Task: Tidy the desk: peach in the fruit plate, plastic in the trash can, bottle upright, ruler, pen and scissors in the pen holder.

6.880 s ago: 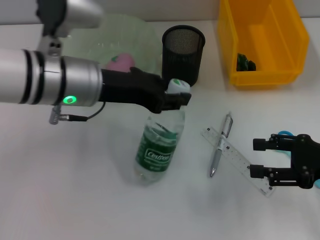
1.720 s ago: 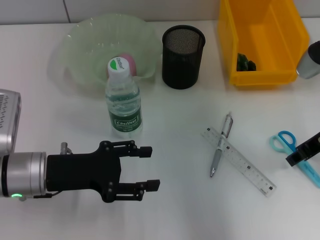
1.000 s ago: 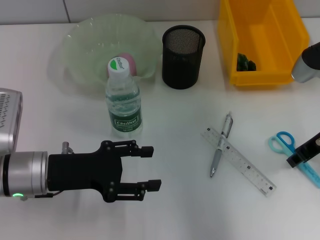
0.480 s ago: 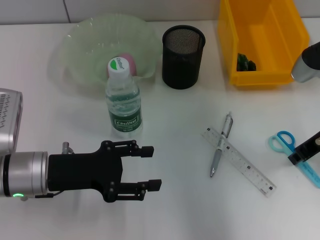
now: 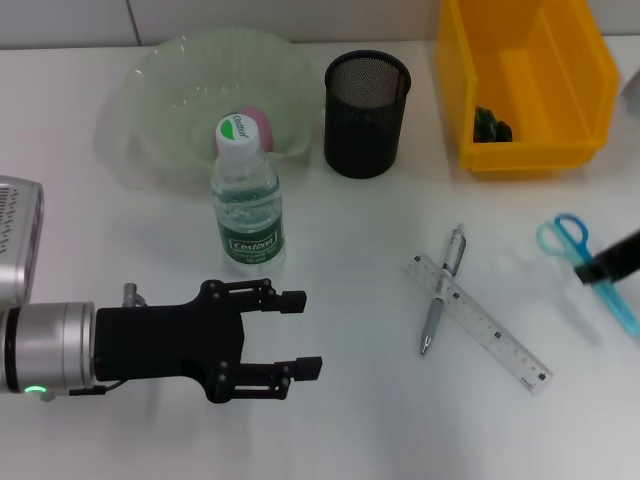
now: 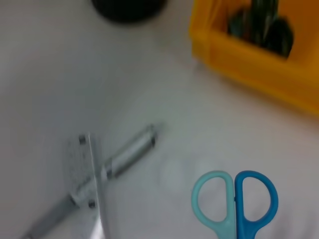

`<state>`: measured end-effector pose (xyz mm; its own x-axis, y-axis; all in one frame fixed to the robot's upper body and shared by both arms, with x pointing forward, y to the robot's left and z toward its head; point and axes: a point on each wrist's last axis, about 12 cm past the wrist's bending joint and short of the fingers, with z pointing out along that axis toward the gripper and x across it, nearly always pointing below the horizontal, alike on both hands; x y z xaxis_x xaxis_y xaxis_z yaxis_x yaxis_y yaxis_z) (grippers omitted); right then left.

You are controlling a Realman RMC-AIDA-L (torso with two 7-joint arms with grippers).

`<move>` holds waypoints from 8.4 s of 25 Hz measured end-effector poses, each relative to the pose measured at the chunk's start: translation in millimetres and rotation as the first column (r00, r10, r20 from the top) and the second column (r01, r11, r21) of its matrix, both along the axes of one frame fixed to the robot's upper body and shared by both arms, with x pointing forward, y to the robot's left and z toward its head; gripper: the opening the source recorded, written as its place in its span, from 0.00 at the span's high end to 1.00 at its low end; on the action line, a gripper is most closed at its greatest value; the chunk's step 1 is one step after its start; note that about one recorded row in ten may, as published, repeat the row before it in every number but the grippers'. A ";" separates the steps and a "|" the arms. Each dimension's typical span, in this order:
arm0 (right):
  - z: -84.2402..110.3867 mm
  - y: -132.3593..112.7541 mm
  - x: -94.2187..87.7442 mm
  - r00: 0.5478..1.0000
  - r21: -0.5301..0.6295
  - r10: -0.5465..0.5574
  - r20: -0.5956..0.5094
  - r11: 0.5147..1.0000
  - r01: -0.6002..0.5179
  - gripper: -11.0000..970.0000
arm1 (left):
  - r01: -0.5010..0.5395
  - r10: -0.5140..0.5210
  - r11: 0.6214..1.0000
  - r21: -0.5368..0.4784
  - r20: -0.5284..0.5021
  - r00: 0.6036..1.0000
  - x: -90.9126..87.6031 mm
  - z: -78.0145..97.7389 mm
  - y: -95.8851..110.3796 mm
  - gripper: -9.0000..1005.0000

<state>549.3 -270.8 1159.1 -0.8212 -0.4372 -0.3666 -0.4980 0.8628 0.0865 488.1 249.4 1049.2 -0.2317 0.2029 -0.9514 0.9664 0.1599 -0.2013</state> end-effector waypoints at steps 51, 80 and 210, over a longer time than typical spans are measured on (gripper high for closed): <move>-6.3 42.8 62.5 0.872 0.645 -0.034 0.489 0.687 -0.335 0.34 | -0.007 0.007 1.000 -0.005 -0.027 1.000 -0.4 -0.4 -1.2 0.26; -22.0 100.0 38.2 0.949 0.102 0.313 0.031 0.944 -0.314 0.27 | -0.011 0.011 1.000 0.007 -0.022 1.000 -1.5 -4.4 -5.3 0.26; 49.6 46.9 27.4 0.979 0.204 0.204 -0.020 0.959 -0.196 0.31 | 0.026 -0.028 0.999 -0.028 -0.053 0.998 -6.9 2.5 -4.0 0.26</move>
